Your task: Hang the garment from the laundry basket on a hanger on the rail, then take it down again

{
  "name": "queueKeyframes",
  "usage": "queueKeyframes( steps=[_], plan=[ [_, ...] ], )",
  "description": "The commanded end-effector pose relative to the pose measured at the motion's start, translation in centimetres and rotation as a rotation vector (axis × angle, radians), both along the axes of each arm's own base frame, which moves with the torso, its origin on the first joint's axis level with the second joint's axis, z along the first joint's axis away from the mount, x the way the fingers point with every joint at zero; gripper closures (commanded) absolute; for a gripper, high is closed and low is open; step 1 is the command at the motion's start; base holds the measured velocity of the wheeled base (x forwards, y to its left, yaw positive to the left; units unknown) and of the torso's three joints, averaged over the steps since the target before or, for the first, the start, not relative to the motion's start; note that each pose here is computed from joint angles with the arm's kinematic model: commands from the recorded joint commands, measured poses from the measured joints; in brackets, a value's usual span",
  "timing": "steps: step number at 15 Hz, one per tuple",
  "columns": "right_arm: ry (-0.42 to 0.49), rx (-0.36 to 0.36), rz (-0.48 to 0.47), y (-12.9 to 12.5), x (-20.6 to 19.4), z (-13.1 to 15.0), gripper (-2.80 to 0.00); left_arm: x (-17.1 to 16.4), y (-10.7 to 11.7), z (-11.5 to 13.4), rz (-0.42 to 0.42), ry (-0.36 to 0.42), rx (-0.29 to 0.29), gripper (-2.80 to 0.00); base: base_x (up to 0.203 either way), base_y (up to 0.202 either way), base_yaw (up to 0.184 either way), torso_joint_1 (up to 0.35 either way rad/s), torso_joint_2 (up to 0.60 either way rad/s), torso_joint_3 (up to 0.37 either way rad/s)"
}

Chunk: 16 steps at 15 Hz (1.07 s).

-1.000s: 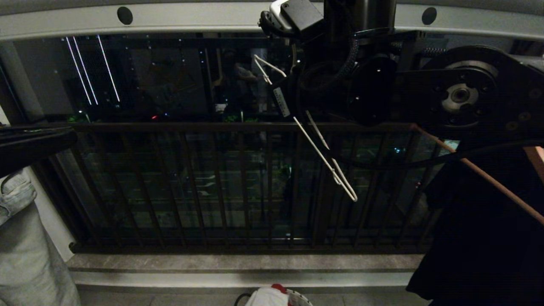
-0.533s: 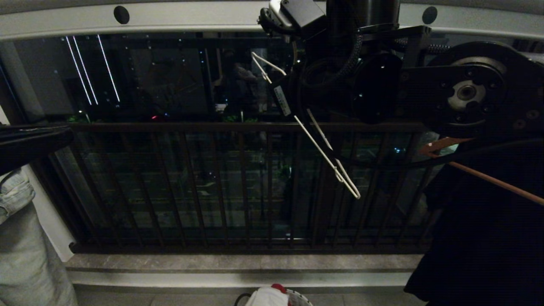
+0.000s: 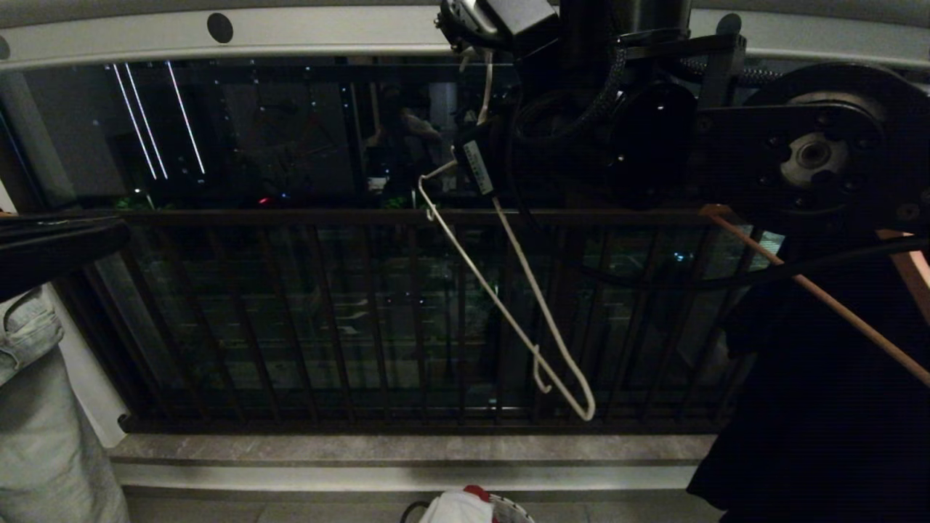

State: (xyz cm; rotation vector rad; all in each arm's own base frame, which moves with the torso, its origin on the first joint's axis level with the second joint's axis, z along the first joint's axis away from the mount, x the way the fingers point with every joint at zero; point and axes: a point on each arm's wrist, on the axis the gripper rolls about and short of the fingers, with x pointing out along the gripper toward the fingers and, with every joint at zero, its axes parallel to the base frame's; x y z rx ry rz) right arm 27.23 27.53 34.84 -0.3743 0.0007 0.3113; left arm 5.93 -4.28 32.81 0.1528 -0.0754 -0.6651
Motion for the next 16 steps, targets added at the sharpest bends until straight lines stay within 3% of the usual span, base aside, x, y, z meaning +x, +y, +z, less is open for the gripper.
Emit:
queueKeyframes(
  steps=[1, 4, 10, 16],
  plan=[
    [-0.013, 0.015, 0.017, -0.1, -1.2, 0.8, -2.80, 0.1, -0.1, -0.2, 0.000, 0.008, 0.007, 0.00, 0.000, 0.000, 0.000, 0.000, 0.00, 0.000],
    [-0.003, 0.046, 0.032, -0.5, -3.1, 1.4, -2.80, 0.0, 0.0, -0.1, 0.001, 0.001, 0.002, 0.00, 0.000, 0.000, 0.000, 0.000, 0.00, 0.000],
    [0.021, 0.158, 0.066, -5.7, -9.0, 3.2, -2.80, 0.0, 0.0, 0.2, 0.007, -0.002, -0.004, 0.00, 0.000, 0.000, 0.000, 0.000, 0.00, 0.000],
    [0.014, 0.178, 0.128, -10.4, -13.9, 3.4, -2.80, 1.3, -0.8, -0.4, 0.009, 0.042, 0.023, 0.00, 0.000, 0.000, 0.000, 0.000, 0.00, 0.000]
  ],
)
